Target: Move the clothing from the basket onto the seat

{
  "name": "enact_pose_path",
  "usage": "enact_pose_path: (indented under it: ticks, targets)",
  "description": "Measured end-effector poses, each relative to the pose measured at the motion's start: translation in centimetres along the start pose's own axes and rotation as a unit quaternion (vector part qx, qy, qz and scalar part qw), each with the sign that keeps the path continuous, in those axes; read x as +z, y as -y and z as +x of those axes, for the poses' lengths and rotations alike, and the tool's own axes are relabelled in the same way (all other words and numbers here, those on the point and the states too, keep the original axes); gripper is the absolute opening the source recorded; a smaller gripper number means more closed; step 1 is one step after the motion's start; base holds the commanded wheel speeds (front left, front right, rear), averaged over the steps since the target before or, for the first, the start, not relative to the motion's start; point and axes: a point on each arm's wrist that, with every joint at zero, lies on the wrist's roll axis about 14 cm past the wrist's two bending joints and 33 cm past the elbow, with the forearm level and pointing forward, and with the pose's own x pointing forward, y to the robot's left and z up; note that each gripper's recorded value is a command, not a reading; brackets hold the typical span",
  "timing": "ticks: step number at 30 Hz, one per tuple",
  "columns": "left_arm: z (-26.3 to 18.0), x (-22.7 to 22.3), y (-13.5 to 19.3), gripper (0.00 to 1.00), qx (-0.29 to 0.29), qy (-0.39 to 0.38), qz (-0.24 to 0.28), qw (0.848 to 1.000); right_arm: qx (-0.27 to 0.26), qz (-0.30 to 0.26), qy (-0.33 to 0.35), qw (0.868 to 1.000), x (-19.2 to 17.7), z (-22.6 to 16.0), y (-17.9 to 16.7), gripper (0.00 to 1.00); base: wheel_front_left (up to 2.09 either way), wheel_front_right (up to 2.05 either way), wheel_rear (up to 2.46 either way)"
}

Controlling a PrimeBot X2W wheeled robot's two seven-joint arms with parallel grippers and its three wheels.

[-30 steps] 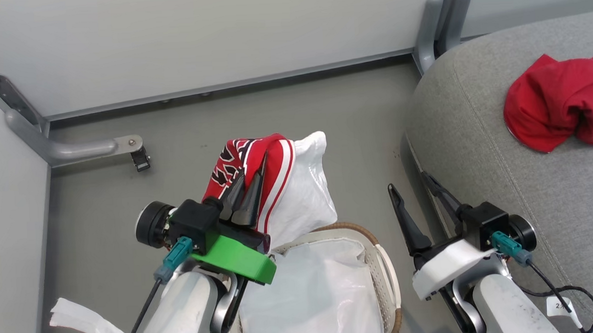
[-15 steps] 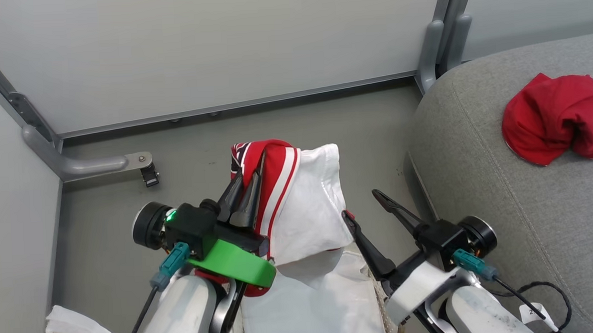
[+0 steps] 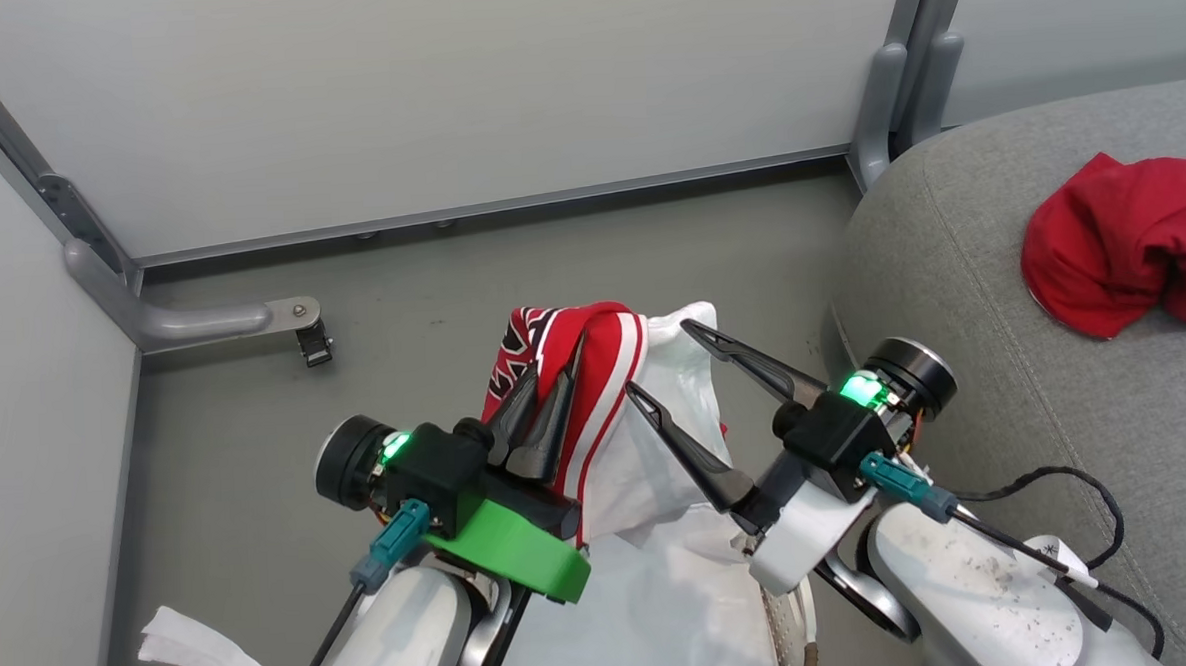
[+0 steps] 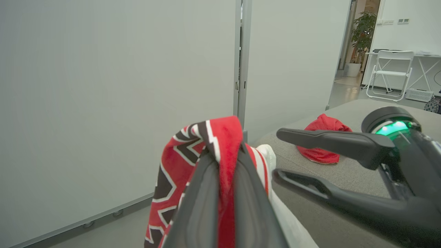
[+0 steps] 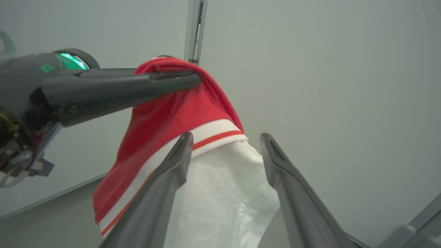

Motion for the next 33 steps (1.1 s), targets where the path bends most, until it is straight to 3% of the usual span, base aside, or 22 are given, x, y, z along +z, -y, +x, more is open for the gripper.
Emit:
enact_pose_path:
  ticks: [6,15,33]
  targets:
    - [-0.2,-0.2,0.6,0.0,-0.007,-0.005,-0.005,1.0,0.019,-0.019,-0.023,0.999,-1.1,0.1,-0.2,1.0,0.0,0.0,0.0]
    - [-0.4,-0.3,2.1,0.0,-0.025,-0.007,-0.011,1.0,0.034,0.019,-0.065,0.997,-3.8,-0.3,-2.1,1.0,0.0,0.0,0.0]
    - [-0.6,0.2,5.1,0.0,-0.066,-0.004,-0.033,0.997,0.031,0.049,-0.068,0.996,-4.4,1.1,-3.3,1.0,0.0,0.0,0.0]
